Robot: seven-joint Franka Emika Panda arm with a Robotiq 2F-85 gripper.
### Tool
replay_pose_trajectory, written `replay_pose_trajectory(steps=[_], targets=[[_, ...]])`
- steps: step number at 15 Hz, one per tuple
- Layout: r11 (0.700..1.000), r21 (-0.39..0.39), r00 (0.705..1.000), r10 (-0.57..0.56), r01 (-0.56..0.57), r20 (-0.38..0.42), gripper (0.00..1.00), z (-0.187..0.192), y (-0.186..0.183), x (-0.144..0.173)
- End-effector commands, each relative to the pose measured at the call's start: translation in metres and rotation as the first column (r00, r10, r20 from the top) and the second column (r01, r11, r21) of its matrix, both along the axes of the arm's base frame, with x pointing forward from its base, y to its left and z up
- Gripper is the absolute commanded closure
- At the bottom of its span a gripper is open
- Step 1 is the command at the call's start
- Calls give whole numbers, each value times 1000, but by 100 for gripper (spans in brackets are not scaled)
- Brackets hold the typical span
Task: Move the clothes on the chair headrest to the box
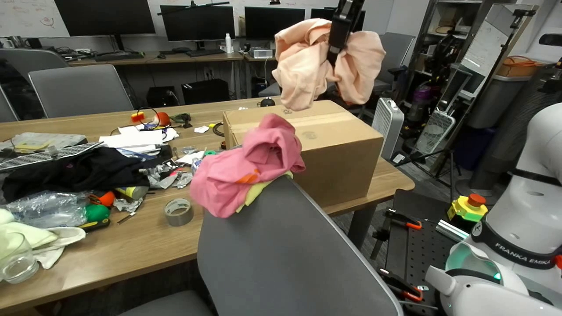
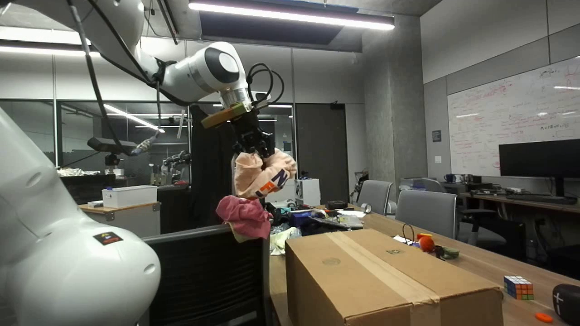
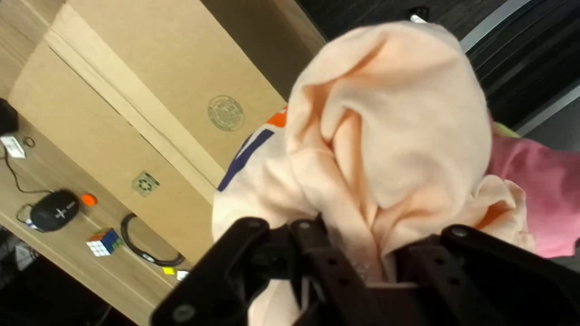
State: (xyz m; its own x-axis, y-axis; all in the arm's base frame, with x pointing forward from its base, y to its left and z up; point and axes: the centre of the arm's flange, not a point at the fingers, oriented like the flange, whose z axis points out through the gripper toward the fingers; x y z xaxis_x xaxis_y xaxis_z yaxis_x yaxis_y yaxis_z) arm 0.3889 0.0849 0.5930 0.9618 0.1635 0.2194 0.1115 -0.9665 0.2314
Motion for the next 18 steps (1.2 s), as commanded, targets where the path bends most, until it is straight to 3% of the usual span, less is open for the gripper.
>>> replay_pose_trajectory(steps=[1,6,11,12,16,17,18], targets=[[979,11,980,-201,201,2,96,2,-37,30],[887,28,886,-462,461,33,96,-13,-89,41],[741,67,735,-672,668,92,96,-19,-108,38],[707,72,700,-707,703,105,68,-19,-110,37],[570,42,554,-811,820,188,37,-26,-104,37],[545,21,528,-821,838,218,30,-30,-100,37],[554,1,540,-812,832,222,23,-34,-92,37]])
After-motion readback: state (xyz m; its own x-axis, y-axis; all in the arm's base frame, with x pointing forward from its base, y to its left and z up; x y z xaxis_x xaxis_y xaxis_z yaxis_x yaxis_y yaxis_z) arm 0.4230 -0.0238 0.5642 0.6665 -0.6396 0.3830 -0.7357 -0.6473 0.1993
